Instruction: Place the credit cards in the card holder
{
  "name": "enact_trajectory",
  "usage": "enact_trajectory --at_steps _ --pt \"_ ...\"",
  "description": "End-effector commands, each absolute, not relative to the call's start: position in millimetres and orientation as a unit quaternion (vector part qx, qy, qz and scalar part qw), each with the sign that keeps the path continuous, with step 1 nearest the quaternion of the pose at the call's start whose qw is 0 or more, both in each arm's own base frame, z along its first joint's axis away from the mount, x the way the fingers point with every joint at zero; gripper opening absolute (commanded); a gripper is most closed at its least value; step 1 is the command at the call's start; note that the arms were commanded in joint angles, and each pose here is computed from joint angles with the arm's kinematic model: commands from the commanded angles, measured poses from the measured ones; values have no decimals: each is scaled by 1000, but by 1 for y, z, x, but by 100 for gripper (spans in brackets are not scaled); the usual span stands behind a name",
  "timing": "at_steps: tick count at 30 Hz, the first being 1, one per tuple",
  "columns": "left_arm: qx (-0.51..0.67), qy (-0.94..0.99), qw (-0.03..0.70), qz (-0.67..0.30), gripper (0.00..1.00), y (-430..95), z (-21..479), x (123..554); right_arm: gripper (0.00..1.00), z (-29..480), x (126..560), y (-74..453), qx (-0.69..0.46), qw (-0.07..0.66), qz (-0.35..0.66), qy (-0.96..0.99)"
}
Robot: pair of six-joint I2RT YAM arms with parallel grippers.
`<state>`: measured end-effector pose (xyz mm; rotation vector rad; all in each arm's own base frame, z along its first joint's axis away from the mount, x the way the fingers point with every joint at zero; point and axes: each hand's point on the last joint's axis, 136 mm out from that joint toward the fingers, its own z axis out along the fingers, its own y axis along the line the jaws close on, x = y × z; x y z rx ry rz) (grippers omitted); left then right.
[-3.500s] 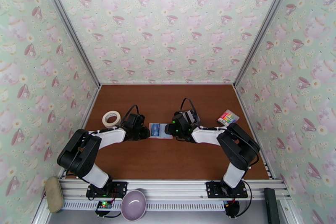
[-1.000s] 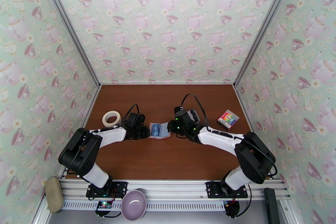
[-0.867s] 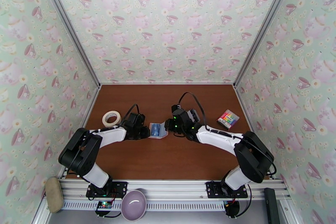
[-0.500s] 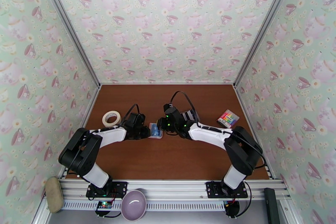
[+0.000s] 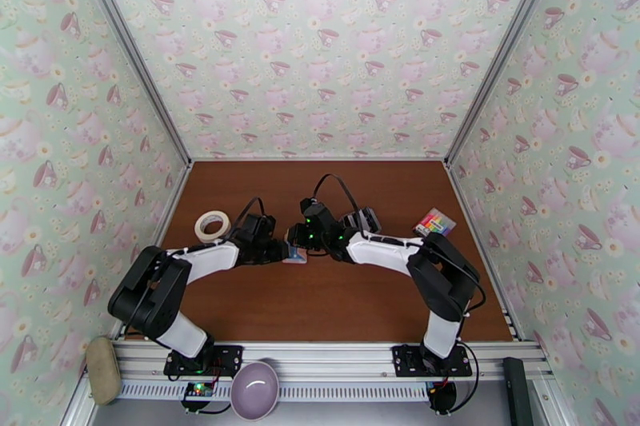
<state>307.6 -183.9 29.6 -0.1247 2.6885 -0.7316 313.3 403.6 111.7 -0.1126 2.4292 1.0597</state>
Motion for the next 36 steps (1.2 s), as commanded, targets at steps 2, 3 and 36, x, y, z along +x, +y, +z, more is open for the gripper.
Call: enact_trajectory --at_steps 2,3,36 --pt "-45 951 184 -246 40 -172 38 302 7 109 313 419 -41 230 407 883" --pt "-46 951 187 -243 40 -170 40 302 7 107 313 421 -40 227 409 883" --pt "-65 951 196 -231 40 -147 45 284 54 102 315 448 -58 203 425 880"
